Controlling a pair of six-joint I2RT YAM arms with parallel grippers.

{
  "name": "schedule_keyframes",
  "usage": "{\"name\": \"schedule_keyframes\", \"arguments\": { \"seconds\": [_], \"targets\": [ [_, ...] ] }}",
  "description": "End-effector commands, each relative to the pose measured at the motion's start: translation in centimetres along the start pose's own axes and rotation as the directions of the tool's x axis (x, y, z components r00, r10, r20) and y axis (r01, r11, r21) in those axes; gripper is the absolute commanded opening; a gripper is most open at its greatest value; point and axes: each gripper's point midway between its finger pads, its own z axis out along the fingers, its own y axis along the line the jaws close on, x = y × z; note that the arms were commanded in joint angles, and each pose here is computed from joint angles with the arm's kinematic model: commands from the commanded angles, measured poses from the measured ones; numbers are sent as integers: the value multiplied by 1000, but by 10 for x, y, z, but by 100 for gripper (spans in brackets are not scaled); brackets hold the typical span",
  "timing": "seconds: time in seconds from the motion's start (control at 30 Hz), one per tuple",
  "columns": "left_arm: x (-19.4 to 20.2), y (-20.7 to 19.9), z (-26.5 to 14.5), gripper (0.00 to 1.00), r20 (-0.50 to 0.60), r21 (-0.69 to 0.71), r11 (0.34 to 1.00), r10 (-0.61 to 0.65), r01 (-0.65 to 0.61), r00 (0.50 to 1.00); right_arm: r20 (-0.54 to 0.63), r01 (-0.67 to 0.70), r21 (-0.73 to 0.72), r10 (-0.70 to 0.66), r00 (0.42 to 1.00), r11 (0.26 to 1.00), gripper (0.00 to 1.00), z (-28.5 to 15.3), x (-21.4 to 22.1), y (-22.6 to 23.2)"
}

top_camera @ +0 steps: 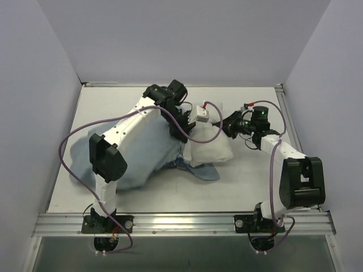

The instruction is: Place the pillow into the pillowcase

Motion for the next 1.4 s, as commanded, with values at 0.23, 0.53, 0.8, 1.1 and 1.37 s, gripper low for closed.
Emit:
{"name": "schedule_keyframes", "arguments": {
  "seconds": [0.23, 0.53, 0.8, 1.1, 1.37],
  "targets": [
    [-29, 82, -23, 0, 246, -198, 975, -47, 97, 968, -235, 192, 34, -179, 955, 981, 0, 0, 70, -23],
    [-118, 41, -70, 0, 482, -116, 993, 42, 16, 875, -217, 348, 3, -339, 915, 938, 0, -11, 61, 20],
    [-49, 17, -11, 0, 294, -74, 994, -56, 81, 954, -212, 404, 118, -375, 903, 907, 3, -24, 45, -25],
    [17, 49, -15, 28, 272, -117, 957, -228, 267, 935, -351, 673, 216, -587, 730, 708, 72, -83, 62, -44],
    [-11, 51, -51, 64, 348, -228, 921, -226, 316, 910, -294, 508, 325, -425, 856, 798, 84, -113, 55, -70]
  ]
}}
